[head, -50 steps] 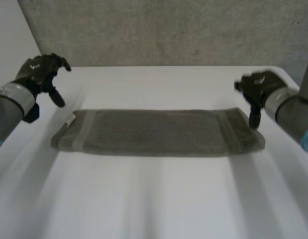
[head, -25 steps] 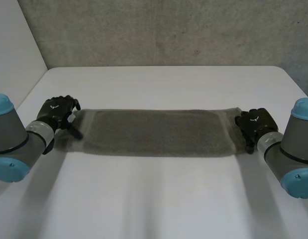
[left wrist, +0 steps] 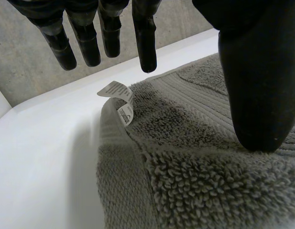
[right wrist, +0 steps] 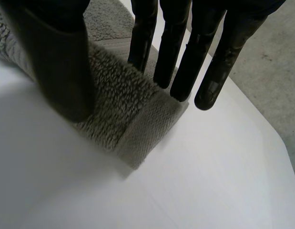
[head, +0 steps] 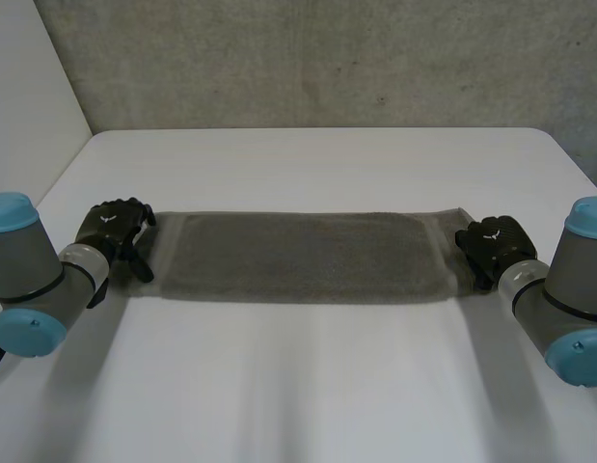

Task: Fold the towel.

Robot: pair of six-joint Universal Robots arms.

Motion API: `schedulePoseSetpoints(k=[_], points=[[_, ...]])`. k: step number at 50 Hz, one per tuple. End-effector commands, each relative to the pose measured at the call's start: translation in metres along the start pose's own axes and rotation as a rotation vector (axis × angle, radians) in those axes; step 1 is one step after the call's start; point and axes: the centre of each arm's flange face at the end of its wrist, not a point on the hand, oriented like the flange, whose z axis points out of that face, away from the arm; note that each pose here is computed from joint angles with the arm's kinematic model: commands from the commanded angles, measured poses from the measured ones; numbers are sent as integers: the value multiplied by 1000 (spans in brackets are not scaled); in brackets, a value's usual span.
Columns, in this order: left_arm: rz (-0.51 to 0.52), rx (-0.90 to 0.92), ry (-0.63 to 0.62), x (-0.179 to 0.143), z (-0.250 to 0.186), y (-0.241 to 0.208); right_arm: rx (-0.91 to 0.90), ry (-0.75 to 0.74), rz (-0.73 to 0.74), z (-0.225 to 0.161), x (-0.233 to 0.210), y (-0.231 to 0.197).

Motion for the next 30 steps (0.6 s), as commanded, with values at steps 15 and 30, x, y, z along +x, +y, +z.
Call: schedulePoseSetpoints(k=[15,30], points=[[-6,56,-35,-3,-29,-34,-31,67,-10,3,42,16],[-55,130,-35,-1,-43,-62,4,203,-241,-10,119,-49]])
